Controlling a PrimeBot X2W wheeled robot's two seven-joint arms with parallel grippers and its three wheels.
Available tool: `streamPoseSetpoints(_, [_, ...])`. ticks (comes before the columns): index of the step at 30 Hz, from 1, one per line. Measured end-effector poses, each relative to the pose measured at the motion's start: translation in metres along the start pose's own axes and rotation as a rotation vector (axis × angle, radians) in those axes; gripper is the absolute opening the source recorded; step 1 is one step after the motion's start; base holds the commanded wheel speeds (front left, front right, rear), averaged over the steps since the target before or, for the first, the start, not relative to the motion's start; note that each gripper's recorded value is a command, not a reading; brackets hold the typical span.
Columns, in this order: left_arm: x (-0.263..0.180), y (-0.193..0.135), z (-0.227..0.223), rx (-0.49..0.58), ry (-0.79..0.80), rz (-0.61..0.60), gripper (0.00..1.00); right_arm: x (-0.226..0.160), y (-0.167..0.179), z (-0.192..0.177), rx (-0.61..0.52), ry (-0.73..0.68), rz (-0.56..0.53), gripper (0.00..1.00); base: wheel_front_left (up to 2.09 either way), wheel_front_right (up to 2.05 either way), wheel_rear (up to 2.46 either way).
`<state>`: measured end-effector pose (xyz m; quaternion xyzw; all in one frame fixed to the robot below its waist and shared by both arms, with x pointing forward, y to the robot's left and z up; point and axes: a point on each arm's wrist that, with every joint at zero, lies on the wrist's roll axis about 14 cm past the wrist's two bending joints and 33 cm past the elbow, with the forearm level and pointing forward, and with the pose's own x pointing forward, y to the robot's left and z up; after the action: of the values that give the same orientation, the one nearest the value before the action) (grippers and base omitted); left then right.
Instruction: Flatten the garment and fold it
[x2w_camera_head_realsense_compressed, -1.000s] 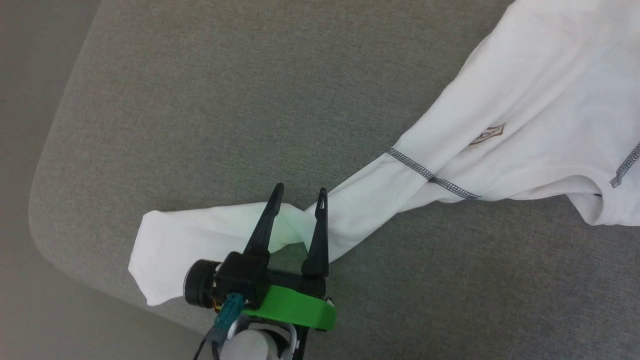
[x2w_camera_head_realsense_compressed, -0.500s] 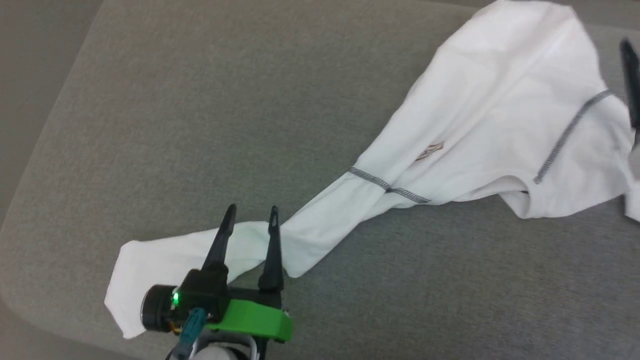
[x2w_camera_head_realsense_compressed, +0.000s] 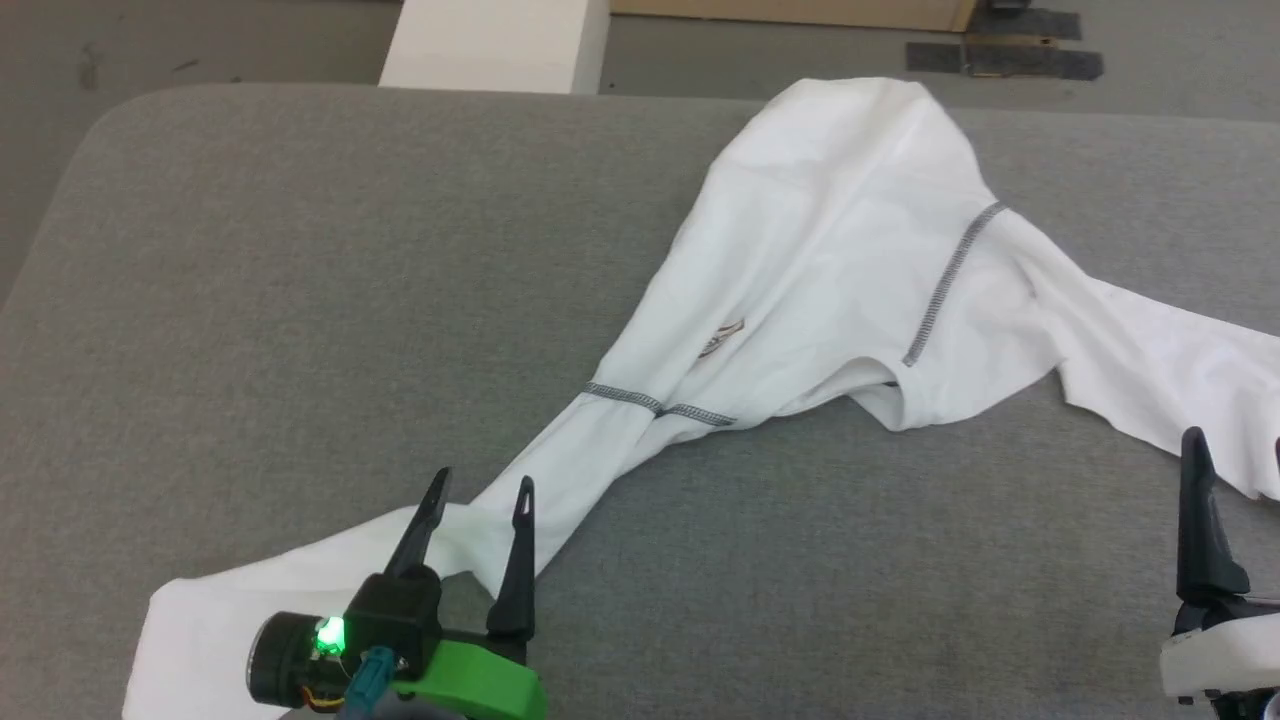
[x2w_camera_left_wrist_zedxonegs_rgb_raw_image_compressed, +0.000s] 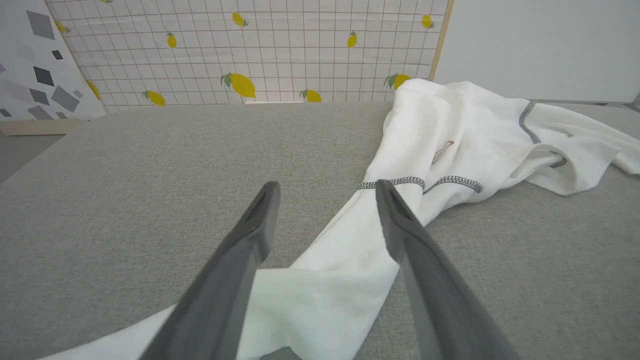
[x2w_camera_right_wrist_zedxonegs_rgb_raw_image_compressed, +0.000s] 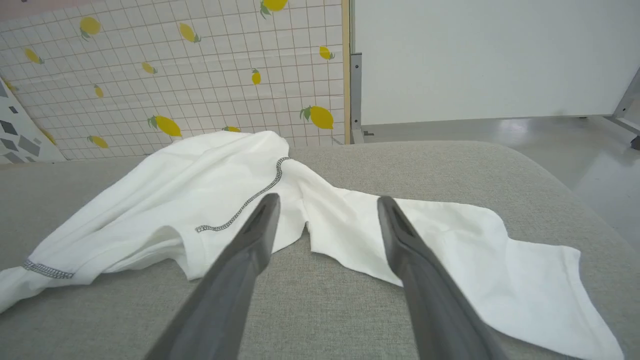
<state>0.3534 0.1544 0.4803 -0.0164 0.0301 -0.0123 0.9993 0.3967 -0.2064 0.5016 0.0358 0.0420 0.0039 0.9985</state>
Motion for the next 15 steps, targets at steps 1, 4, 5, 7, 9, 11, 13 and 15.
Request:
streamPoseSetpoints(1, [0.0, -0.002, -0.001, 0.011, 0.012, -0.016, 1.0, -0.003, -0.002, 0.002, 0.012, -0.005, -0.005, 1.0, 0.0, 0.0, 0.0])
streamPoseSetpoints(4, [0.0, -0.007, -0.007, 0.056, 0.08, -0.084, 1.0, -0.01, -0.007, 0.012, 0.017, -0.037, -0.021, 1.0, 0.0, 0.0, 0.0])
streamPoseSetpoints(5, [-0.001, -0.008, -0.012, 0.073, 0.117, -0.111, 1.0, -0.012, -0.009, 0.016, 0.015, -0.048, -0.026, 1.0, 0.0, 0.0, 0.0])
streamPoseSetpoints(7, [-0.005, -0.011, -0.026, 0.109, 0.213, -0.165, 1.0, -0.013, -0.01, 0.02, 0.012, -0.06, -0.031, 1.0, 0.0, 0.0, 0.0])
streamPoseSetpoints(9, [-0.009, -0.007, -0.044, 0.192, 0.326, -0.213, 1.0, -0.013, -0.009, 0.021, 0.012, -0.062, -0.026, 1.0, 0.0, 0.0, 0.0])
streamPoseSetpoints(11, [-0.009, 0.002, -0.055, 0.285, 0.402, -0.243, 1.0, -0.011, -0.006, 0.019, 0.014, -0.054, -0.018, 1.0, 0.0, 0.0, 0.0])
streamPoseSetpoints(13, [-0.003, 0.009, -0.062, 0.32, 0.458, -0.244, 1.0, -0.008, -0.003, 0.015, 0.018, -0.044, -0.008, 1.0, 0.0, 0.0, 0.0])
streamPoseSetpoints(15, [0.001, 0.01, -0.069, 0.331, 0.495, -0.255, 1.0, -0.006, 0.0, 0.012, 0.021, -0.032, 0.001, 1.0, 0.0, 0.0, 0.0])
